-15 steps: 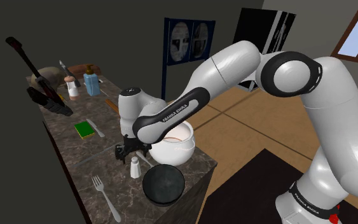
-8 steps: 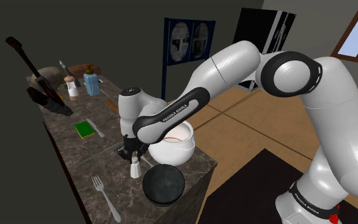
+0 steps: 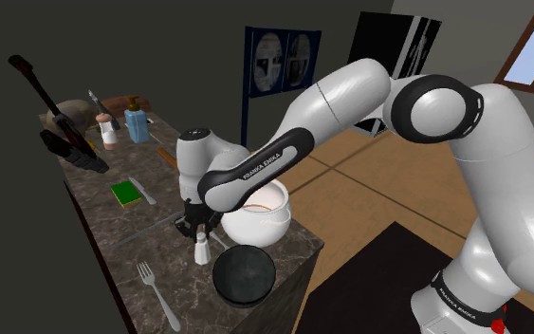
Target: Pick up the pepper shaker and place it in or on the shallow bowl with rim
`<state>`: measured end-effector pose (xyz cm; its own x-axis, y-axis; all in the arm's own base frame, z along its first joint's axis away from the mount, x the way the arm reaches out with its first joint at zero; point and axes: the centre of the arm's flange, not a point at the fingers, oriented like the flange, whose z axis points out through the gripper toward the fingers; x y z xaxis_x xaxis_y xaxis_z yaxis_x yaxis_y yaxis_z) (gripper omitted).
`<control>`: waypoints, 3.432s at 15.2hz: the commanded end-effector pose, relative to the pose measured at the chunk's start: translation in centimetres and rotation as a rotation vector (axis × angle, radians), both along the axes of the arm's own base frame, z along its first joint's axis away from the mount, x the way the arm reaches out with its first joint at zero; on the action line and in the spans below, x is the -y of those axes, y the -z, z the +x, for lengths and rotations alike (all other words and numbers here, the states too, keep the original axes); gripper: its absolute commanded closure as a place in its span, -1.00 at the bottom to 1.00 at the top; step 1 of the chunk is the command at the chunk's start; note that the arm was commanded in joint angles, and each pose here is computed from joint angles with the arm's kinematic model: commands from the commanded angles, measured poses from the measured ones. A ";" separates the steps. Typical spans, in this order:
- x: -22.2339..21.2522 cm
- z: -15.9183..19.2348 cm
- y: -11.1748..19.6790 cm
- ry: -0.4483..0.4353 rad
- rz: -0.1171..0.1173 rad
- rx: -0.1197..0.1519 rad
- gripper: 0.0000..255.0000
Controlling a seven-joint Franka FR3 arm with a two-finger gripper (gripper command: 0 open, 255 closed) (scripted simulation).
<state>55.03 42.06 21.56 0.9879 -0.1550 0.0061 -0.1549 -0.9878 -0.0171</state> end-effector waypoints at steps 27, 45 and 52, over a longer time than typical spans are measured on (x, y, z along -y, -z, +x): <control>-0.1 0.0 -14.7 0.000 0.000 0.000 1.00; 5.0 -16.2 -21.7 0.000 0.000 0.000 1.00; 5.0 -16.2 -18.0 0.000 0.000 0.000 1.00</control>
